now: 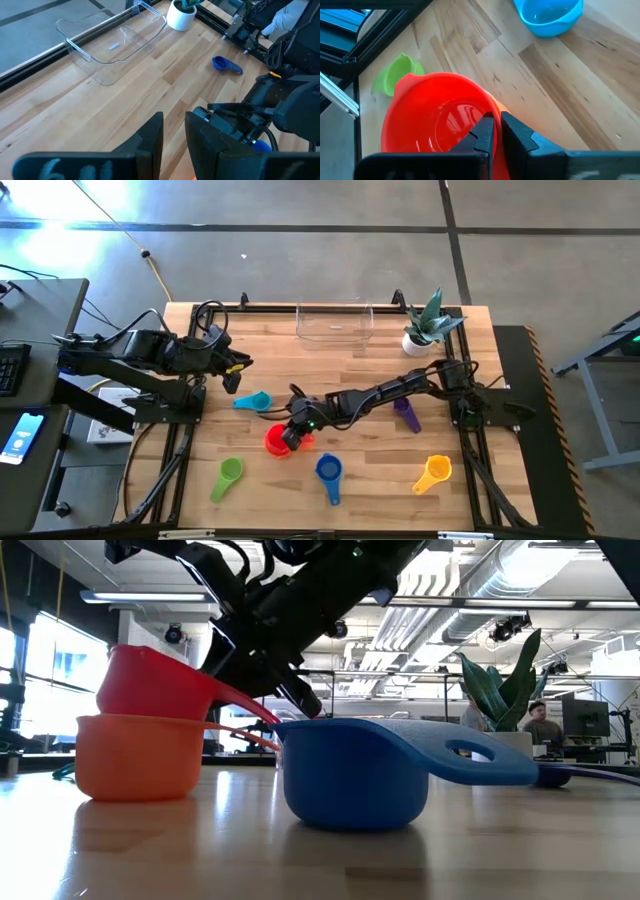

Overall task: Nest measuring cups in basket
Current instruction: Stack the red measuring cup on top of the orange measuring cup, then stack the blue measuring cup on top of the red measuring cup

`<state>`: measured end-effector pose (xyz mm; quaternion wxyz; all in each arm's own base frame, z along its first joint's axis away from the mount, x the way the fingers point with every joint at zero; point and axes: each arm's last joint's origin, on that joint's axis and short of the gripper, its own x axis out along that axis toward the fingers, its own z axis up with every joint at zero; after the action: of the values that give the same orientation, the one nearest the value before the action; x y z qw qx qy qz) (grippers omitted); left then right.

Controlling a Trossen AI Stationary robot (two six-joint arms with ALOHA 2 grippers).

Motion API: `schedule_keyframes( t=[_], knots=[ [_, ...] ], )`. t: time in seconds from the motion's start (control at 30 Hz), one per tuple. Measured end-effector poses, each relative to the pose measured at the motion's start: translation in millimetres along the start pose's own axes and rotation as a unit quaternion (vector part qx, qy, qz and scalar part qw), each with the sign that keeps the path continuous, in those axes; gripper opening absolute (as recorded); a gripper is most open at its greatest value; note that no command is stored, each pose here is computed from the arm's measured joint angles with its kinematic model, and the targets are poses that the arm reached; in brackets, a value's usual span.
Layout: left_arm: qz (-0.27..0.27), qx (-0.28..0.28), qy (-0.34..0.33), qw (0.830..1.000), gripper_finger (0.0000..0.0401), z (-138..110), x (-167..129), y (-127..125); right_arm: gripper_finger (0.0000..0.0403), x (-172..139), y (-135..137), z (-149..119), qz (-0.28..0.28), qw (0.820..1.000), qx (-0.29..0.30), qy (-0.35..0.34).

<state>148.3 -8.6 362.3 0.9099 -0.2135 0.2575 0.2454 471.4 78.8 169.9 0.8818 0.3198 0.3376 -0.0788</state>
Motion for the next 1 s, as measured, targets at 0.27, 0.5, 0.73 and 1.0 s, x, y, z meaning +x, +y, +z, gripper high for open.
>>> schedule_keyframes(
  t=[0.27, 0.5, 0.73, 1.0],
  knots=[
    [0.000, 0.000, 0.000, 1.000, 0.0070, 0.0, 0.0, 0.0, 0.0028, 0.0, 0.3, 0.0, 0.004, 1.000, -0.013, 0.002],
    [0.000, 0.000, 0.000, 1.000, 0.0070, 0.0, 0.0, 0.1, 0.0087, 0.0, 0.3, 0.9, 0.003, 1.000, -0.007, -0.003],
    [-0.001, 0.008, 0.002, 1.000, 0.0070, -0.2, 0.0, 0.0, 0.0118, -0.6, -3.3, 5.5, 0.020, 1.000, 0.020, 0.013],
    [-0.022, 0.021, 0.018, 0.999, 0.0070, -1.2, 0.0, -1.1, 0.0119, -28.0, 11.4, 15.7, 0.038, 0.999, 0.034, 0.012]
  ],
)
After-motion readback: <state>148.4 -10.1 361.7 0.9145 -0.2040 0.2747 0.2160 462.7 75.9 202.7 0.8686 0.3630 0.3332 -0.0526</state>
